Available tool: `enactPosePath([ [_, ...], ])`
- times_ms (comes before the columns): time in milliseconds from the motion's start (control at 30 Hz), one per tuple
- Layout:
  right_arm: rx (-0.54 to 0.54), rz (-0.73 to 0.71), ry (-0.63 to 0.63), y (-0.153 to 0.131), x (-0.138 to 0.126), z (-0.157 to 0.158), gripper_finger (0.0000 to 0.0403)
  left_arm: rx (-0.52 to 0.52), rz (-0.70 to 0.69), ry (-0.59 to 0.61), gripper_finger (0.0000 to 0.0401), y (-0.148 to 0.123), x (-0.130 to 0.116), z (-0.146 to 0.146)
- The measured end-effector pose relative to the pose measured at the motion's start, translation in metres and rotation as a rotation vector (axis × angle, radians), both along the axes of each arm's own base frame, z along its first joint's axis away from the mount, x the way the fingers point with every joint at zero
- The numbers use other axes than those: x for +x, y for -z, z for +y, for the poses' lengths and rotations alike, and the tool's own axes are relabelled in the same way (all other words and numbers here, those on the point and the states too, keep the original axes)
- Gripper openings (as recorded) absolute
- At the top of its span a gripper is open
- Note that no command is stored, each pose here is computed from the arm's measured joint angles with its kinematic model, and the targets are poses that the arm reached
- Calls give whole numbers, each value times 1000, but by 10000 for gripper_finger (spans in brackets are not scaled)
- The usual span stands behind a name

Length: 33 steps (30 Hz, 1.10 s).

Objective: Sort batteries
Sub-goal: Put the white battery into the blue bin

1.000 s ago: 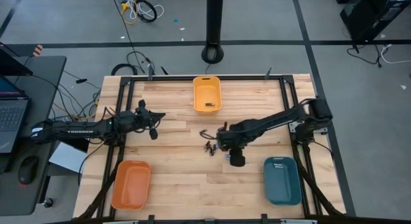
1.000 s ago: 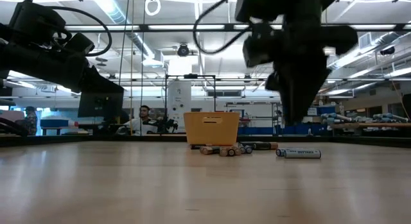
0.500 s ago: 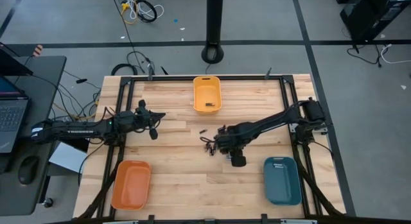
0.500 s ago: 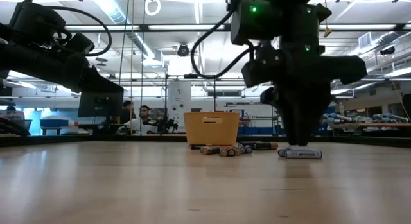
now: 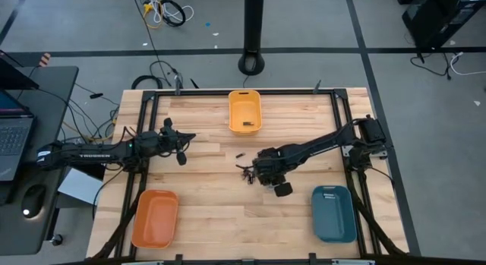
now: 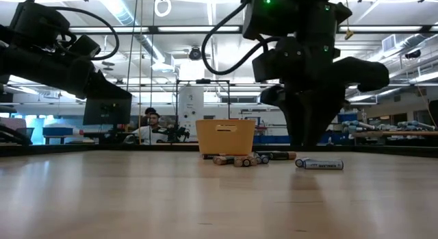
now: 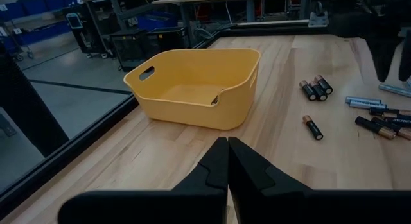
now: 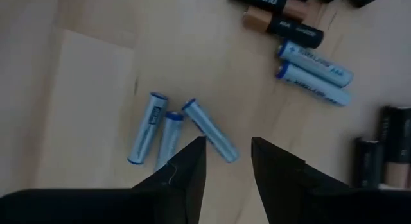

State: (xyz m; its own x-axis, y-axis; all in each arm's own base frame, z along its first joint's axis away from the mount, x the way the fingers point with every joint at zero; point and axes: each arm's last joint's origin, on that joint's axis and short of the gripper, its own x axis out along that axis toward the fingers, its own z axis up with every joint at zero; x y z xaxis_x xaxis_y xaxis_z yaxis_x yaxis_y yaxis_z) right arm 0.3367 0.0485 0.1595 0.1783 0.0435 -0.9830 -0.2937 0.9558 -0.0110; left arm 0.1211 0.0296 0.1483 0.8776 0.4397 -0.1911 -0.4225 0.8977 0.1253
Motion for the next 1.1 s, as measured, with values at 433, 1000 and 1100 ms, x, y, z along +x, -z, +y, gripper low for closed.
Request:
enactPosePath([
  [433, 24, 12, -63, 24, -14, -7, 118, -1, 4, 0, 12, 0, 0, 0],
  [1000, 106, 5, 80, 27, -13, -14, 33, -1, 1, 0, 12, 0, 0, 0],
  [1100, 138, 16, 158, 27, -12, -17, 19, -1, 1, 0, 12, 0, 0, 0],
])
